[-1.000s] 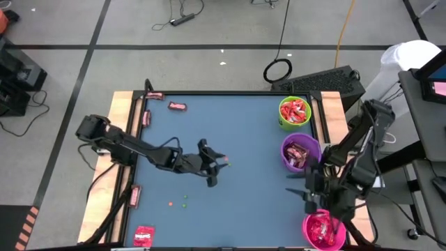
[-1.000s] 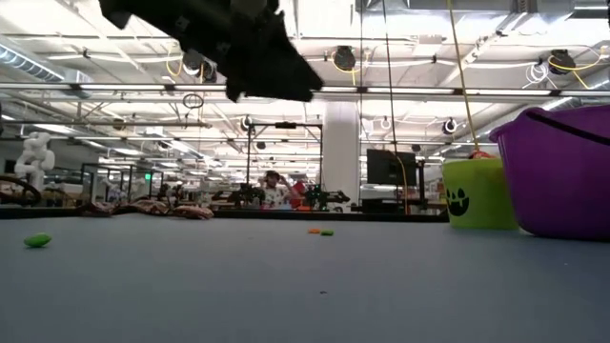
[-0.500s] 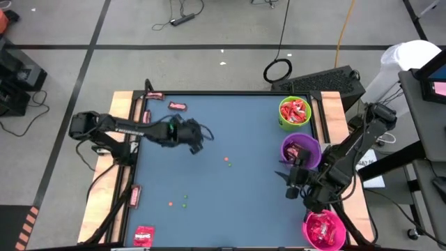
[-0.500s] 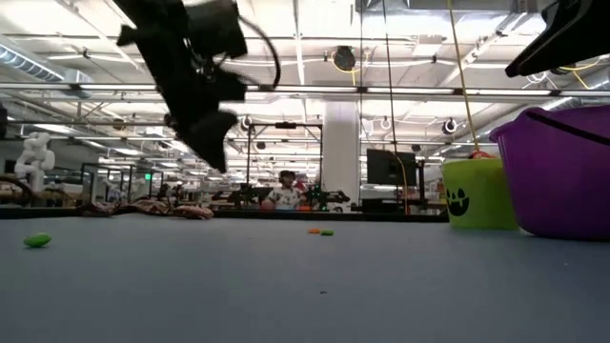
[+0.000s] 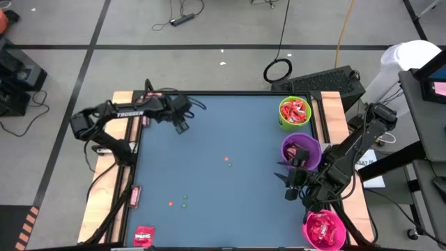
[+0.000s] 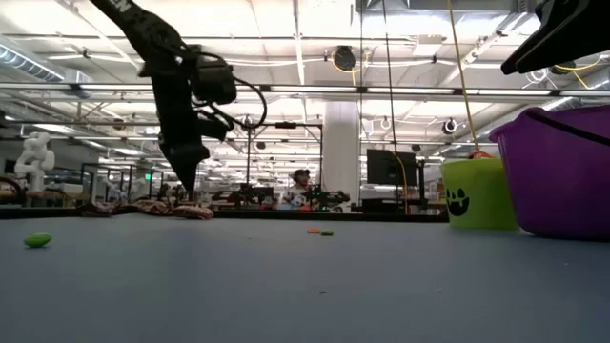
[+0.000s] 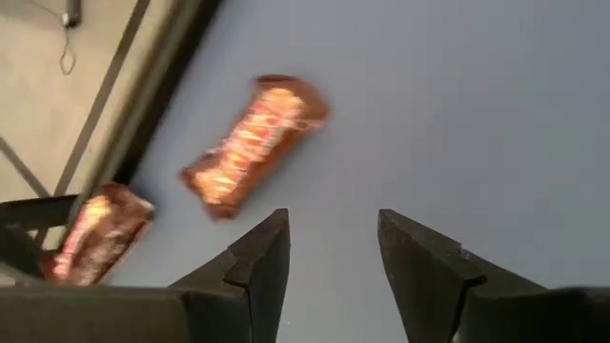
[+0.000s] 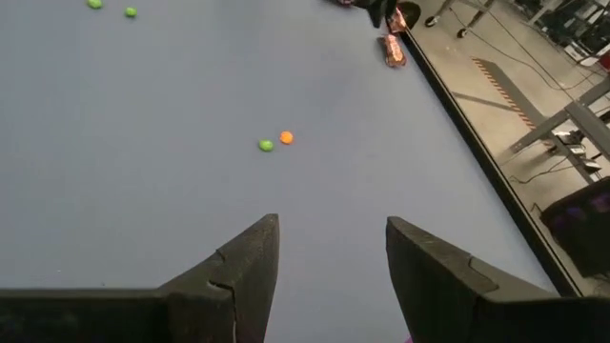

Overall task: Organize candy in baskets
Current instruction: Put the brown chocolate bar into the violet bucket

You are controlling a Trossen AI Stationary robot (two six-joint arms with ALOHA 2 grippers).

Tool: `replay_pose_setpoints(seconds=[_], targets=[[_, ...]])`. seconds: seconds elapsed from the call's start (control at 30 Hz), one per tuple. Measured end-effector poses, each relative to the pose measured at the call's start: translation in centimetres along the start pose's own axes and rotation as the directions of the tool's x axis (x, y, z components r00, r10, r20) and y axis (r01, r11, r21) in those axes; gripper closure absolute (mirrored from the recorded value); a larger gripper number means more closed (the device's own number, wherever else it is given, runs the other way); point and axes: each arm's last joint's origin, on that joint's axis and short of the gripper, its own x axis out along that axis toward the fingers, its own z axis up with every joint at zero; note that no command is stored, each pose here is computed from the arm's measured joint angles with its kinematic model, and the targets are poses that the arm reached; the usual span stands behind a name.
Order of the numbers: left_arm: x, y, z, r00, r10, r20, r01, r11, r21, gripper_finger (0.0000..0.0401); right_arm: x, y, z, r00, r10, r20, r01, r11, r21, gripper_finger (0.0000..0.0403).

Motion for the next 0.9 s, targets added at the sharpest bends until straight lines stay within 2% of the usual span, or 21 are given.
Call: replay_pose_setpoints(seconds=[0.2, 0.43, 0.7, 0.9], targets=[[1.0, 3.0, -0.2, 1.000, 0.021, -0.009, -0.021, 1.000, 0.001, 0.0233, 0.0, 0.0, 0.0, 1.000, 0.003, 0.001, -0.003, 1.000, 0.009, 0.0220], [1.7, 5.2, -0.1, 0.999, -0.005, 0.038, 0.004, 1.000, 0.029, 0.0233, 0.0, 0.1, 0.1, 1.000, 0.006, 0.005, -0.006, 1.000, 0.016, 0.0220], [5.0, 6.2, -0.3, 0.999, -0.028, -0.020, 0.028, 0.999, 0.028, 0.0233, 0.0, 0.1, 0.1, 1.000, 0.007, 0.006, -0.007, 1.000, 0.020, 0.0220], [7.5, 6.2, -0.5, 0.996, -0.049, -0.070, 0.055, 0.995, 0.088, 0.0233, 0.0, 0.1, 0.1, 1.000, 0.007, 0.006, -0.007, 1.000, 0.018, 0.0220]])
